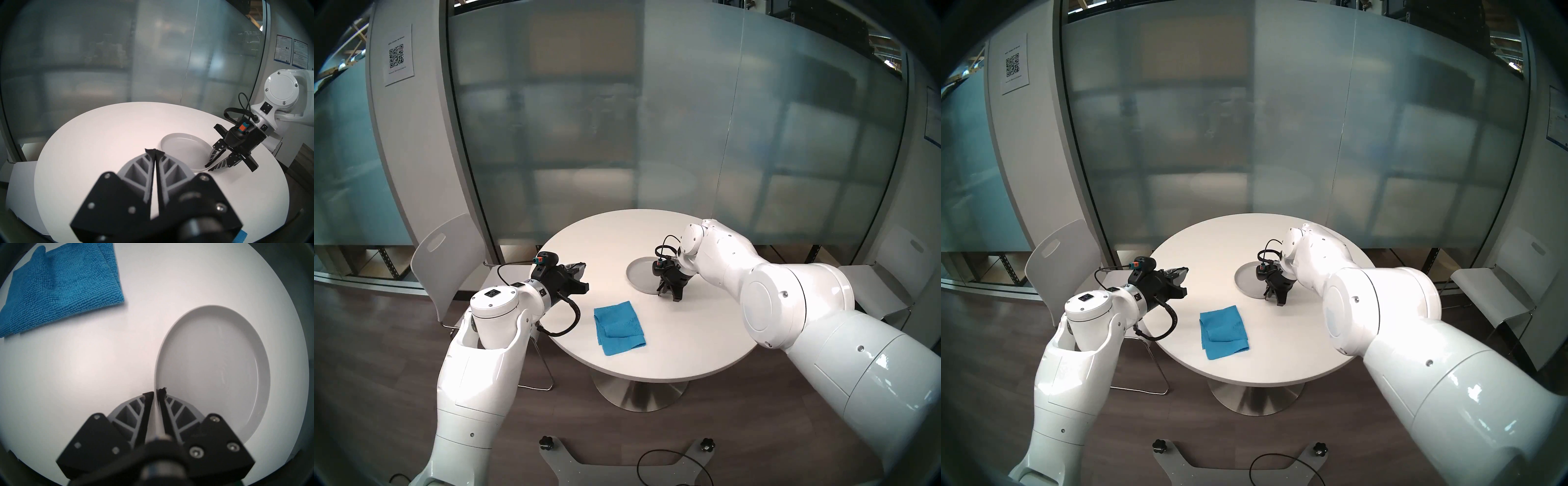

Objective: Fold the napkin in half twice and place it beside the plate

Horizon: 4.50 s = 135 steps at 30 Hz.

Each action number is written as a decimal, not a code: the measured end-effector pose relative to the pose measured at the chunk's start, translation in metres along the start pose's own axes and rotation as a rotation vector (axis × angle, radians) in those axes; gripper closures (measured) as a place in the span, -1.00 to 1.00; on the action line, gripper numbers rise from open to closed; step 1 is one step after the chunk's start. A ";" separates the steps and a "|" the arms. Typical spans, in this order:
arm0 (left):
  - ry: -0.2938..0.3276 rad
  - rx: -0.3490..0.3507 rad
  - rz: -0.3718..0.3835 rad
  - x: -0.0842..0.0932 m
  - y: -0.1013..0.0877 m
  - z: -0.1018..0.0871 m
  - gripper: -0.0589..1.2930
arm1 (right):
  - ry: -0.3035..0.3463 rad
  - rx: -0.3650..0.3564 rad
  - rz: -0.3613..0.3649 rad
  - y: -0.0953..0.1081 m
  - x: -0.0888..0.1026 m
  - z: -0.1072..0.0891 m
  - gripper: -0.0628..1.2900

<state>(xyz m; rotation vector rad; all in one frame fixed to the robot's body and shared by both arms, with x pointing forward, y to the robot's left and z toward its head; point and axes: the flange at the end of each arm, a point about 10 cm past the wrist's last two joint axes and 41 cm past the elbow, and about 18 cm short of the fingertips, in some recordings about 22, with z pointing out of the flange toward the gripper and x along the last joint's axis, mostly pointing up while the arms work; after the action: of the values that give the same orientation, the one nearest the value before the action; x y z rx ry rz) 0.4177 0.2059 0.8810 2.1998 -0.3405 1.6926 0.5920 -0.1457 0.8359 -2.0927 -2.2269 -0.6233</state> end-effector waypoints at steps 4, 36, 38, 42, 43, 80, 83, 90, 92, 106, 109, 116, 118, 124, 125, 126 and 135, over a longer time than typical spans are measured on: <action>0.000 0.000 -0.001 0.000 0.000 -0.001 0.77 | 0.000 0.001 -0.002 0.000 0.001 0.001 0.45; 0.011 -0.016 0.002 0.001 0.006 -0.009 0.77 | 0.047 0.162 -0.069 -0.012 -0.007 -0.009 0.95; 0.010 -0.019 0.003 0.000 0.007 -0.010 0.77 | 0.054 0.191 -0.082 -0.015 -0.010 -0.011 0.95; 0.007 -0.024 0.004 -0.001 0.010 -0.010 0.77 | 0.070 0.237 -0.104 -0.019 -0.014 -0.014 0.95; 0.007 -0.025 0.005 -0.001 0.011 -0.011 0.76 | 0.072 0.245 -0.107 -0.020 -0.015 -0.014 0.95; 0.004 -0.042 0.014 -0.002 0.022 -0.010 0.72 | 0.153 0.276 -0.192 -0.030 -0.056 -0.026 0.95; 0.003 -0.042 0.014 -0.003 0.022 -0.009 0.72 | 0.152 0.268 -0.196 -0.029 -0.058 -0.027 0.95; -0.002 -0.045 0.012 -0.004 0.022 -0.006 0.72 | 0.153 0.253 -0.201 -0.028 -0.062 -0.028 0.95; -0.002 -0.046 0.012 -0.004 0.022 -0.005 0.72 | 0.155 0.248 -0.202 -0.028 -0.063 -0.028 0.95; -0.001 -0.049 0.014 -0.002 0.022 -0.002 0.72 | 0.190 0.208 -0.198 -0.026 -0.066 -0.029 0.95; -0.001 -0.051 0.015 -0.002 0.023 -0.001 0.72 | 0.198 0.200 -0.192 -0.026 -0.068 -0.030 0.95; -0.001 -0.057 0.016 -0.001 0.025 0.000 0.71 | 0.213 0.179 -0.184 -0.024 -0.072 -0.033 0.95; -0.001 -0.058 0.017 -0.001 0.025 0.001 0.71 | 0.218 0.171 -0.182 -0.024 -0.074 -0.033 0.95; -0.001 -0.063 0.018 -0.001 0.027 0.002 0.69 | 0.226 0.155 -0.180 -0.023 -0.077 -0.035 0.95; -0.001 -0.064 0.018 -0.001 0.027 0.002 0.69 | 0.227 0.153 -0.180 -0.023 -0.077 -0.035 0.95; -0.001 -0.064 0.018 -0.001 0.027 0.003 0.69 | 0.228 0.151 -0.181 -0.023 -0.077 -0.035 0.95; -0.002 -0.067 0.019 -0.001 0.029 0.004 0.69 | 0.243 0.134 -0.190 -0.024 -0.078 -0.031 0.95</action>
<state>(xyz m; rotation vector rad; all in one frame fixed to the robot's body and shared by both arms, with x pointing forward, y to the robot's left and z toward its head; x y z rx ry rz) 0.4100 0.1781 0.8830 2.1570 -0.4135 1.6644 0.5683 -0.2295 0.8360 -1.6591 -2.2730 -0.6758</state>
